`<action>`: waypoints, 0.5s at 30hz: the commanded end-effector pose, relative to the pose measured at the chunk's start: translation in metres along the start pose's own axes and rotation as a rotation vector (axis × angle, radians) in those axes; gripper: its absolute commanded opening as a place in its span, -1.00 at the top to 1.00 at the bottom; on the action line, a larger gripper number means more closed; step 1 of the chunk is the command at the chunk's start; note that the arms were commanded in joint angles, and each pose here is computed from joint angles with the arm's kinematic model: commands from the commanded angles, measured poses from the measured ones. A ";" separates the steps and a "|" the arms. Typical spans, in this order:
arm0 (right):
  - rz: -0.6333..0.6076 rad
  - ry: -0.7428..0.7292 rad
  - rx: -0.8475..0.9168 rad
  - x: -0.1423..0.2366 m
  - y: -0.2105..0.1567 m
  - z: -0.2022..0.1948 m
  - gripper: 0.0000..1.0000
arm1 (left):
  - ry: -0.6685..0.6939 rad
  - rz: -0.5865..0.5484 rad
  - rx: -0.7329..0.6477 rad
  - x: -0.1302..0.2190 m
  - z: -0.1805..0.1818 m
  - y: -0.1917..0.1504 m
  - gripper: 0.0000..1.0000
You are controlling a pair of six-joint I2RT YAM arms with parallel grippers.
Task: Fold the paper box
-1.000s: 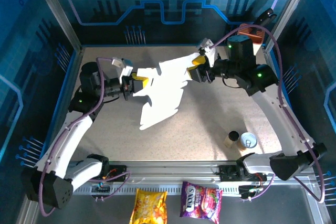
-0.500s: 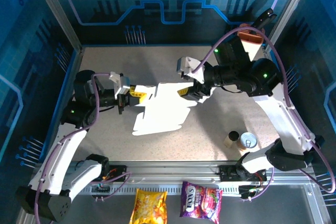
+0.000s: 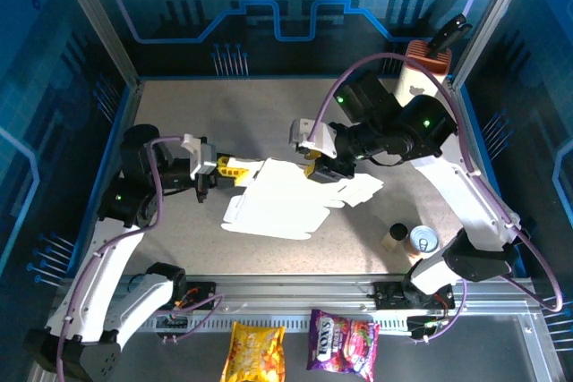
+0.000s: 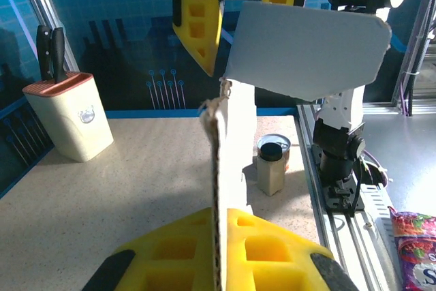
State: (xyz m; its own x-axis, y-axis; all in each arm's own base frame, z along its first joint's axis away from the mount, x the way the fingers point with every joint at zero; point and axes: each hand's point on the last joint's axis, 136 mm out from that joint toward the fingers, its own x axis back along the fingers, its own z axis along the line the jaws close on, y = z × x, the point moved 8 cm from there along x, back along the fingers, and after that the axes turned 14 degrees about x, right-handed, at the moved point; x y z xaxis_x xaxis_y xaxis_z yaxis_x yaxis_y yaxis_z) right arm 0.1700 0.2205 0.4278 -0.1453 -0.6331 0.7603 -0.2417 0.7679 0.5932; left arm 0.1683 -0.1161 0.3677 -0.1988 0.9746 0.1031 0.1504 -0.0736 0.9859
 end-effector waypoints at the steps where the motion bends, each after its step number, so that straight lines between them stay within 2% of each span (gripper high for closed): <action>1: 0.028 0.055 -0.015 -0.001 -0.004 0.014 0.36 | -0.051 -0.004 -0.046 0.000 -0.007 -0.002 1.00; 12: 0.045 0.082 -0.026 -0.006 -0.006 0.017 0.64 | -0.054 -0.008 -0.055 0.000 -0.006 -0.003 1.00; 15: 0.043 0.090 -0.027 -0.006 -0.006 0.018 0.80 | -0.051 -0.008 -0.055 0.000 -0.006 -0.002 1.00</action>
State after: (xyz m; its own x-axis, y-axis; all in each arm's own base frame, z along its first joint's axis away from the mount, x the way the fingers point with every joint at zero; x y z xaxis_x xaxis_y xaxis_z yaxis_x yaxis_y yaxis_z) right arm 0.1643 0.2206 0.4167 -0.1011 -0.5996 0.7938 -0.2102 0.7928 0.5721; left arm 0.1681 -0.1162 0.3649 -0.1945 0.9752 0.1058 0.1425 -0.0786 0.9867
